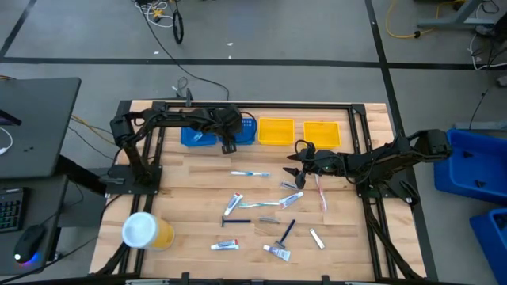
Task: Pick & Place Travel size toiletries
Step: Put the white toothpaste into the left yellow bin
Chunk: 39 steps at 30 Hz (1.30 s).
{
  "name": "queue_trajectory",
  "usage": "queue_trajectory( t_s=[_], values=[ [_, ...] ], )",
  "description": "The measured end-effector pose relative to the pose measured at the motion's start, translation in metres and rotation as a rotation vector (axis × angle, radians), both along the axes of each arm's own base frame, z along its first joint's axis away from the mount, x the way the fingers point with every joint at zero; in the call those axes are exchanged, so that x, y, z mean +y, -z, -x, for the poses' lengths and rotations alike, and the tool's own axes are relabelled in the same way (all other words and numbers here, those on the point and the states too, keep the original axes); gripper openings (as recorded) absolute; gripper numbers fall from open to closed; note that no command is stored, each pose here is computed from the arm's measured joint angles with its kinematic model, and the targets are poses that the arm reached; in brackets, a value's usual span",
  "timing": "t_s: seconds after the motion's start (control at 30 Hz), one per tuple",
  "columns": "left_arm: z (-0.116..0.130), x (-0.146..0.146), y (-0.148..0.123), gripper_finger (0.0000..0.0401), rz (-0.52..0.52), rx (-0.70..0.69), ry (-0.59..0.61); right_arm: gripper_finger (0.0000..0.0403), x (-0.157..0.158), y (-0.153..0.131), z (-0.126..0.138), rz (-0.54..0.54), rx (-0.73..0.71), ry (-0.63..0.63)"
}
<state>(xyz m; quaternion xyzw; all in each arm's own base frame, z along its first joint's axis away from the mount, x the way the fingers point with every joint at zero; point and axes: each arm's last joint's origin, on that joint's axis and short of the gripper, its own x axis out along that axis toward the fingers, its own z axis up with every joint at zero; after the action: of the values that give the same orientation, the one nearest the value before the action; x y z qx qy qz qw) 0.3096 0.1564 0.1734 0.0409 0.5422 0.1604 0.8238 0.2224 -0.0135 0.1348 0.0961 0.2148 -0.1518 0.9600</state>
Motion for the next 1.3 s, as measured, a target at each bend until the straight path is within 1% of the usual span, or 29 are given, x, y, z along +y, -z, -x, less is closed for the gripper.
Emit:
queue_trajectory(
  t_s=[0.17,0.27,0.4,0.47,0.57,0.7,0.77,0.83,0.93,1.03,1.1,1.2,1.3],
  values=[
    [-0.002,-0.003,-0.001,0.0174,0.014,-0.021,-0.034,0.0271,0.000,0.001,0.000,-0.010,0.008,0.005],
    [-0.003,-0.009,-0.010,0.0173,0.024,-0.028,-0.047,0.0275,0.000,0.002,0.001,-0.038,0.015,0.019],
    [0.000,-0.018,-0.033,0.0162,0.045,-0.079,-0.071,0.0279,0.000,0.004,0.002,-0.047,0.038,0.023],
    [0.003,-0.026,-0.048,0.0156,0.039,-0.118,-0.068,0.0280,0.000,0.005,0.003,-0.047,0.051,0.024],
    [0.012,-0.041,-0.072,0.0150,0.025,-0.162,-0.054,0.0282,0.000,0.007,0.004,-0.047,0.069,0.024],
    [0.026,-0.064,-0.101,0.0147,0.037,-0.236,-0.041,0.0278,0.000,0.007,0.004,-0.047,0.075,0.024],
    [0.033,-0.075,-0.111,0.0146,0.044,-0.268,-0.026,0.0273,0.000,0.007,0.004,-0.047,0.075,0.025],
    [0.040,-0.087,-0.116,0.0146,0.046,-0.279,0.002,0.0268,0.000,0.007,0.004,-0.048,0.075,0.025],
    [0.051,-0.103,-0.117,0.0146,0.059,-0.295,0.022,0.0262,0.000,0.007,0.004,-0.048,0.075,0.024],
    [0.063,-0.118,-0.109,0.0146,0.075,-0.307,0.008,0.0257,0.000,0.007,0.004,-0.048,0.074,0.024],
    [0.070,-0.127,-0.098,0.0146,0.085,-0.309,-0.016,0.0257,0.000,0.007,0.004,-0.043,0.075,0.021],
    [0.079,-0.139,-0.078,0.0146,0.092,-0.331,-0.060,0.0263,0.001,0.005,0.003,-0.008,0.063,-0.026],
    [0.083,-0.150,-0.055,0.0146,0.127,-0.363,-0.068,0.0272,0.001,-0.001,-0.001,0.030,-0.002,-0.045]
  ],
)
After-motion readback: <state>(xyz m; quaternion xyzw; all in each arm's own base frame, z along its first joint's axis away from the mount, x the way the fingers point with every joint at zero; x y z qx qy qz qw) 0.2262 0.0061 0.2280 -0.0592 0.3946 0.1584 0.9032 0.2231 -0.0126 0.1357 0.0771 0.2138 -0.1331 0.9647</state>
